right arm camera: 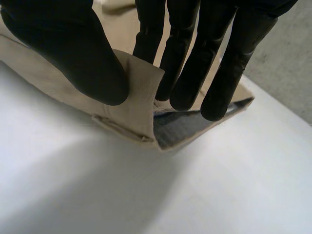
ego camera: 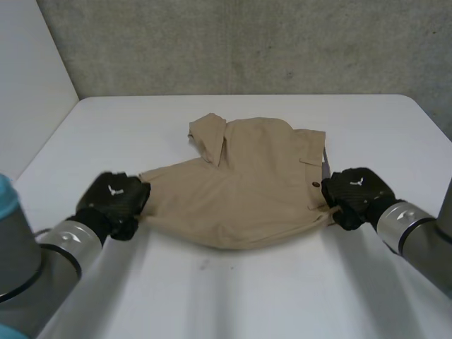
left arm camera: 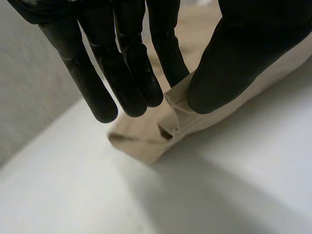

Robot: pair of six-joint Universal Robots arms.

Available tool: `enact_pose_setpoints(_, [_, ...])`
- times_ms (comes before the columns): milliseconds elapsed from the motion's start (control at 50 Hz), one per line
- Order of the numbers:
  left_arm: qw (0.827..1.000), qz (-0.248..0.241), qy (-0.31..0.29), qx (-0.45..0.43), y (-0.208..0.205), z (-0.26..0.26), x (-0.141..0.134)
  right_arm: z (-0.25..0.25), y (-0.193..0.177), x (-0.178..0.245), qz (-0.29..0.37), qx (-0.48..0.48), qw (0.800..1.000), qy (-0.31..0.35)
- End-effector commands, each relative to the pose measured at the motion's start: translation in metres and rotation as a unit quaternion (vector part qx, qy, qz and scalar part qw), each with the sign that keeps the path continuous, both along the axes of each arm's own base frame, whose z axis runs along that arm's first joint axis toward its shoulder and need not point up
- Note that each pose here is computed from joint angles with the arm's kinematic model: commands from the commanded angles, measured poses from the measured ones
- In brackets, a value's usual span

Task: Fold the shorts.

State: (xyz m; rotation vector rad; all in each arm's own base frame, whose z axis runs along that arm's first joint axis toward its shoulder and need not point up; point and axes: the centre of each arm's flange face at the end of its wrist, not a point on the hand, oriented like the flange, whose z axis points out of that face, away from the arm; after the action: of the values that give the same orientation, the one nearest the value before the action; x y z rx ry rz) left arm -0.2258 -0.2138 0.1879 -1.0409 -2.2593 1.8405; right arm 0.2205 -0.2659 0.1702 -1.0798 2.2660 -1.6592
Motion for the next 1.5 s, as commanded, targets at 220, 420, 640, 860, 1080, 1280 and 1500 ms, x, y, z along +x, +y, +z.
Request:
enact_pose_setpoints(220, [1.0, 0.002, 0.027, -0.006, 0.017, 0.055, 0.004, 0.089, 0.029, -0.008, -0.01, -0.025, 1.0, -0.006])
enact_pose_setpoints(420, [0.995, 0.053, -0.018, 0.081, -0.036, -0.006, -0.006, 0.014, 0.009, 0.009, -0.022, 0.125, 0.992, -0.012])
enact_pose_setpoints(640, [0.994, 0.059, -0.025, 0.086, -0.042, -0.016, -0.012, 0.026, 0.015, 0.006, -0.027, 0.136, 0.99, 0.005])
enact_pose_setpoints(860, [0.995, 0.059, -0.024, 0.082, -0.052, -0.019, -0.017, 0.033, 0.033, 0.003, -0.008, 0.154, 0.987, 0.041])
enact_pose_setpoints(1080, [0.994, 0.059, -0.029, 0.092, -0.059, -0.03, -0.019, -0.011, 0.018, 0.012, -0.033, 0.143, 0.986, 0.08])
enact_pose_setpoints(1280, [0.998, 0.057, -0.009, 0.03, -0.094, -0.005, -0.034, 0.025, -0.031, 0.047, -0.014, -0.008, 0.998, 0.068])
enact_pose_setpoints(1500, [0.906, 0.103, 0.181, -0.368, -0.151, 0.196, -0.047, 0.224, -0.074, 0.085, -0.037, -0.465, 0.873, -0.138])
